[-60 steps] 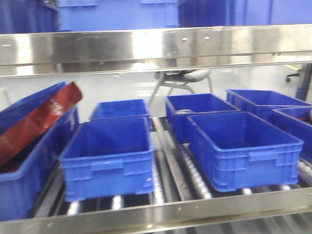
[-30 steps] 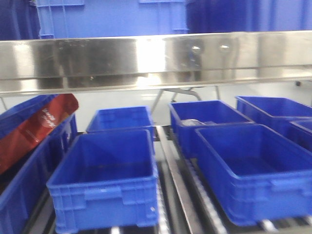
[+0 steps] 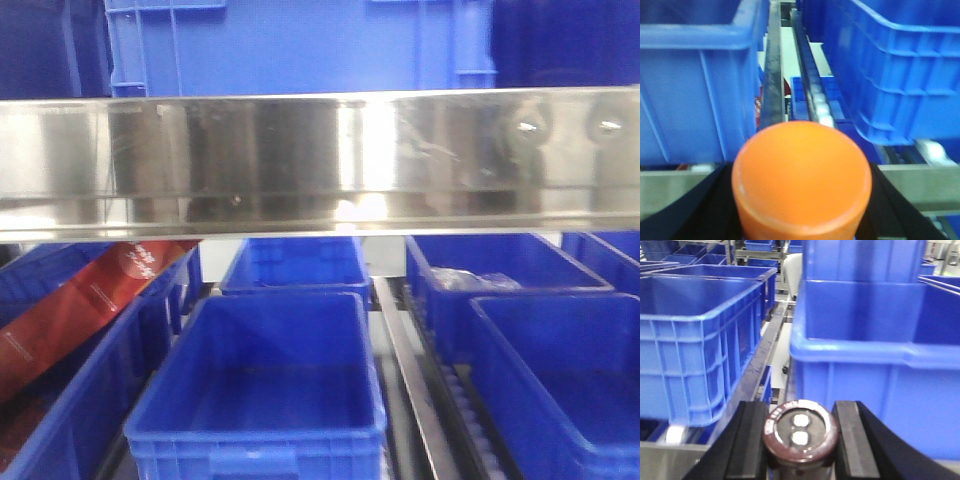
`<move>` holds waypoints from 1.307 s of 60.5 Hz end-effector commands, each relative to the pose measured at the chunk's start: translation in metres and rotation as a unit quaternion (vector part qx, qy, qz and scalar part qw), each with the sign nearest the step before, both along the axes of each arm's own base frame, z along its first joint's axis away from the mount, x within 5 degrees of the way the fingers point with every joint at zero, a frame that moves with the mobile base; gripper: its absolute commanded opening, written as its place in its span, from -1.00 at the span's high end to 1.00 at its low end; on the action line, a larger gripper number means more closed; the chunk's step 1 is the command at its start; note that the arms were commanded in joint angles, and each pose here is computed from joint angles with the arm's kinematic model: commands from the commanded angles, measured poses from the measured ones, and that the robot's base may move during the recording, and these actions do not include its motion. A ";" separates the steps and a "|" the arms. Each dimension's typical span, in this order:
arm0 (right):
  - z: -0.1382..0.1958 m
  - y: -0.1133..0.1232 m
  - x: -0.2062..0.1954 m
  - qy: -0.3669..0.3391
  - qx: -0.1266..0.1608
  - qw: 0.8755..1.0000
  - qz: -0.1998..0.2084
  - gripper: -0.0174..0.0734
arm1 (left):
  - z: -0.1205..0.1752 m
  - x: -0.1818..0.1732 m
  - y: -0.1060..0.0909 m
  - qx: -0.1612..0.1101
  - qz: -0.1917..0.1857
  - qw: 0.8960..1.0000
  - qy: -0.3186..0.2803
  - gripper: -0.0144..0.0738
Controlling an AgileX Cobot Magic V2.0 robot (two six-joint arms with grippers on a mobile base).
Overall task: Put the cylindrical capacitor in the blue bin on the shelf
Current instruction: 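Extend both grippers over the blue bins on the shelf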
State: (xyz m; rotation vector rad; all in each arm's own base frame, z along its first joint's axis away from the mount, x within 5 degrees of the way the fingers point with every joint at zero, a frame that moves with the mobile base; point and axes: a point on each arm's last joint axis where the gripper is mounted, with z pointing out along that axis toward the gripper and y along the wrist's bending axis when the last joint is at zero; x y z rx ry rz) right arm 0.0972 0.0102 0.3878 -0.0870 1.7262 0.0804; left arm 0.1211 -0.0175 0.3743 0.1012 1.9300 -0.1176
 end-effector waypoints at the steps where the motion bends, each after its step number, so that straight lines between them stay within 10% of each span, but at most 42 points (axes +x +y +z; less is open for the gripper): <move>1: 0.006 -0.001 -0.001 -0.021 -0.003 1.000 -0.001 0.94 | 0.003 0.000 -0.001 -0.003 -0.004 1.000 -0.014 0.92; 79: 0.006 -0.001 -0.001 -0.021 -0.003 1.000 -0.001 0.94 | 0.003 0.000 -0.001 -0.003 -0.004 1.000 -0.014 0.92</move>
